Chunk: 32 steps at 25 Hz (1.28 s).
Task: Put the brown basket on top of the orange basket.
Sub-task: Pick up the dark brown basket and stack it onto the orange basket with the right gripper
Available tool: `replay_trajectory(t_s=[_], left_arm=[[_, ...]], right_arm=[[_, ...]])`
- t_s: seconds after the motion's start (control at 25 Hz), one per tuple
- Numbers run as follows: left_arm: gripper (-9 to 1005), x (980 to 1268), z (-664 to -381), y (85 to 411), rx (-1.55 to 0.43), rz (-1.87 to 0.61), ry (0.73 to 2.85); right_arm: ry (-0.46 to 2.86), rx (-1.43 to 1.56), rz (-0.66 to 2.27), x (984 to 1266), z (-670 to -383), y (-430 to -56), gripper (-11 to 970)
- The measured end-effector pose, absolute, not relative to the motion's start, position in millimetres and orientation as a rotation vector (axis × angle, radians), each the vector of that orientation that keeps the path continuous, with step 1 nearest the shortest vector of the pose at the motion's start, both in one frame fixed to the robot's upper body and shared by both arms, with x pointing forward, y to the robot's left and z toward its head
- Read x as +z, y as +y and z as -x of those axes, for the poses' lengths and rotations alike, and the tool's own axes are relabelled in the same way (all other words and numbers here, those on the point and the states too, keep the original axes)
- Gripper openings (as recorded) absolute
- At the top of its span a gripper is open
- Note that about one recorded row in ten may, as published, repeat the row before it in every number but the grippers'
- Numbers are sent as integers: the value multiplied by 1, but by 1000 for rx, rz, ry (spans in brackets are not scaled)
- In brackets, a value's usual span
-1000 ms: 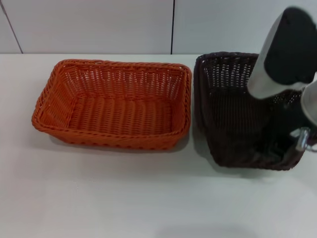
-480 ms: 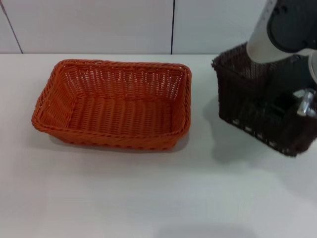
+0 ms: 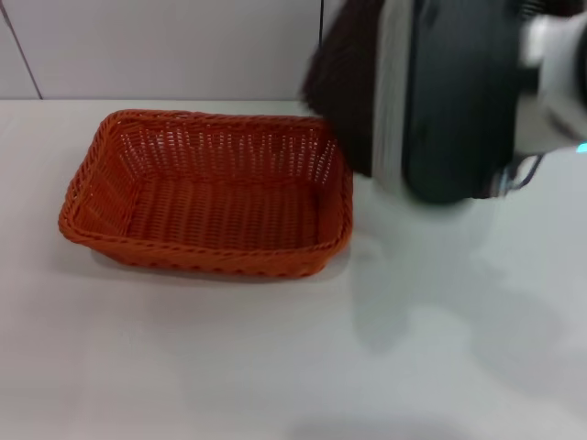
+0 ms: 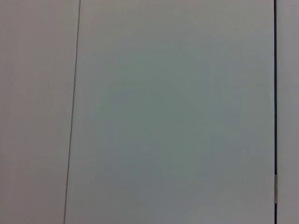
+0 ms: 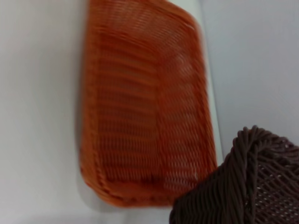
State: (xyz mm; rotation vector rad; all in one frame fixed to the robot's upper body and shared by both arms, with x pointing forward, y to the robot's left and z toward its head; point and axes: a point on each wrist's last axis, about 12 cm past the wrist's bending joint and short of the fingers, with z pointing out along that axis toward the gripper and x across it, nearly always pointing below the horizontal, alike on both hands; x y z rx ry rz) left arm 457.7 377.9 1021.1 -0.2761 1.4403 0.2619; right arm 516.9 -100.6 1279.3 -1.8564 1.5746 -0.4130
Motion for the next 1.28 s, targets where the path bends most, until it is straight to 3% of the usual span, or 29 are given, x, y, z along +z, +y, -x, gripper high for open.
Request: replay_trajectory(t_s=[0.48, 1.28], left_arm=[[785, 1016, -460, 374, 227, 294, 1468], [785, 1016, -476, 361, 173, 269, 1495]], right_arm=[[1005, -588, 2153, 1253, -503, -96, 188], [783, -722, 2200, 1216, -521, -114, 200]])
